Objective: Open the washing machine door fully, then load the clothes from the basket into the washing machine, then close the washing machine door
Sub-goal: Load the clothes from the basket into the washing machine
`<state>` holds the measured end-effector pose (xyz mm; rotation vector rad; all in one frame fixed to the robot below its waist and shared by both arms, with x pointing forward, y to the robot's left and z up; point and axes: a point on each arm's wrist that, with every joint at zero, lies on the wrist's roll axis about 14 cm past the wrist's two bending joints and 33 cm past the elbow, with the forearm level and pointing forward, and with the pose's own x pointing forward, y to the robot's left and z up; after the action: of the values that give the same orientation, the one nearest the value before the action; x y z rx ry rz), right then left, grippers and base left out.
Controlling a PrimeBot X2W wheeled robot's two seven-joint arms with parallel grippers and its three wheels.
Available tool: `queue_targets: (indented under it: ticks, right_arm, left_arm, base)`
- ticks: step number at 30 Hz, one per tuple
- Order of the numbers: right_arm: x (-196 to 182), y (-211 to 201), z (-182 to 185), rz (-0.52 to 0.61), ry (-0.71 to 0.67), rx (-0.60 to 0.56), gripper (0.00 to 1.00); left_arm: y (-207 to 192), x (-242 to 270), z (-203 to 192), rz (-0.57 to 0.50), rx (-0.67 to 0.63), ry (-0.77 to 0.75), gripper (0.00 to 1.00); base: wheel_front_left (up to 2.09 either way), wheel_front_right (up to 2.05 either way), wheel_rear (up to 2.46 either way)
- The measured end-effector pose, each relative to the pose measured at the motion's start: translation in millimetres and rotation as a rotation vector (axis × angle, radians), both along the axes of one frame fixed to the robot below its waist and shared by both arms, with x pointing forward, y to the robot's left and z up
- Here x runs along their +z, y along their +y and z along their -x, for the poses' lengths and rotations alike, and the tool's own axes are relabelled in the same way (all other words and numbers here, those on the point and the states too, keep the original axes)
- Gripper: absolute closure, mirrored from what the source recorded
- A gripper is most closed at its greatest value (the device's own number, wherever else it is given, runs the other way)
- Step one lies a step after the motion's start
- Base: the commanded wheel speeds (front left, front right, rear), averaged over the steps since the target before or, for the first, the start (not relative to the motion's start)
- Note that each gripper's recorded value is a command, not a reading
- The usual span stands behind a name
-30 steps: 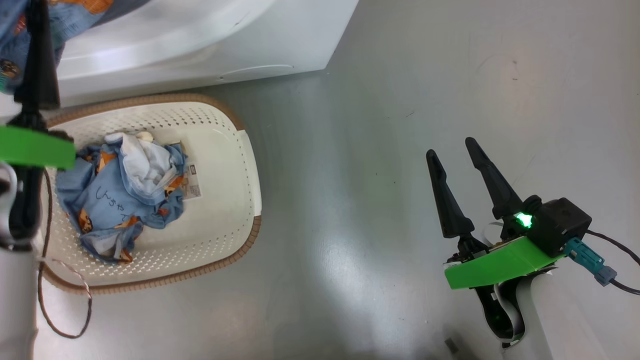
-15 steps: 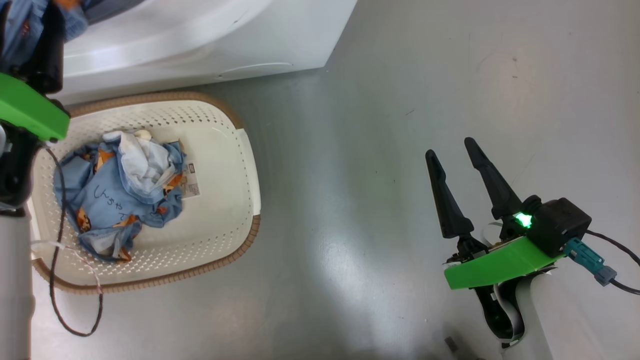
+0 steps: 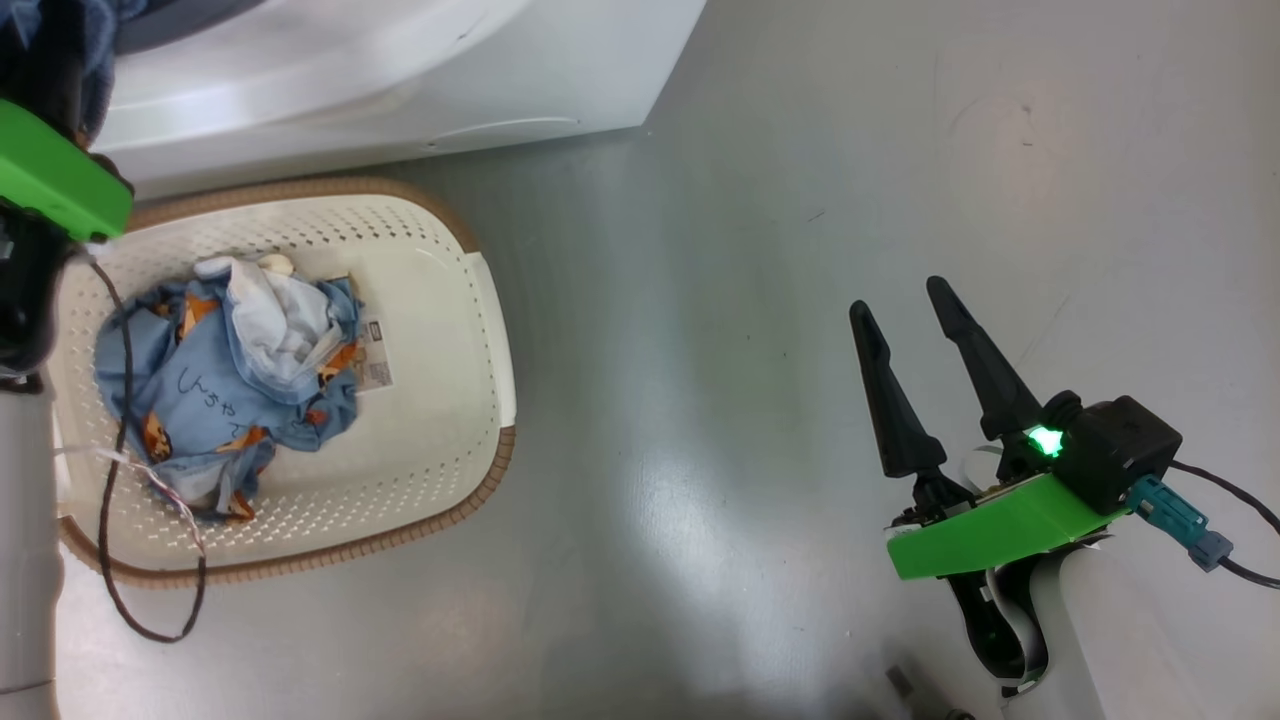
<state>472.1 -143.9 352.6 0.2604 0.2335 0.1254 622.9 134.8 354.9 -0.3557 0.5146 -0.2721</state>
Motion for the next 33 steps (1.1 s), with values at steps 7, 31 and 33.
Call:
queue_targets:
  ticks: [7, 31, 33]
  right_arm:
    - [-2.1, -0.4, 0.4, -0.005, 0.006, -0.003, 0.0]
    - [-26.0, -8.3, 10.8, -0.008, 0.075, -0.024, 0.0]
    - [-29.8, -9.9, 11.8, -0.01, 0.085, -0.03, 0.0]
  left_arm:
    - [-1.6, 31.3, -23.0, -0.031, 0.022, -0.191, 1.0]
    - [-1.2, 69.0, -103.3, -0.158, 0.023, -0.464, 1.0]
    - [0.2, 66.7, -109.1, -0.161, 0.028, -0.47, 1.0]
  base:
    - [0.0, 0.0, 0.0]
    - [0.0, 0.0, 0.0]
    - [0.0, 0.0, 0.0]
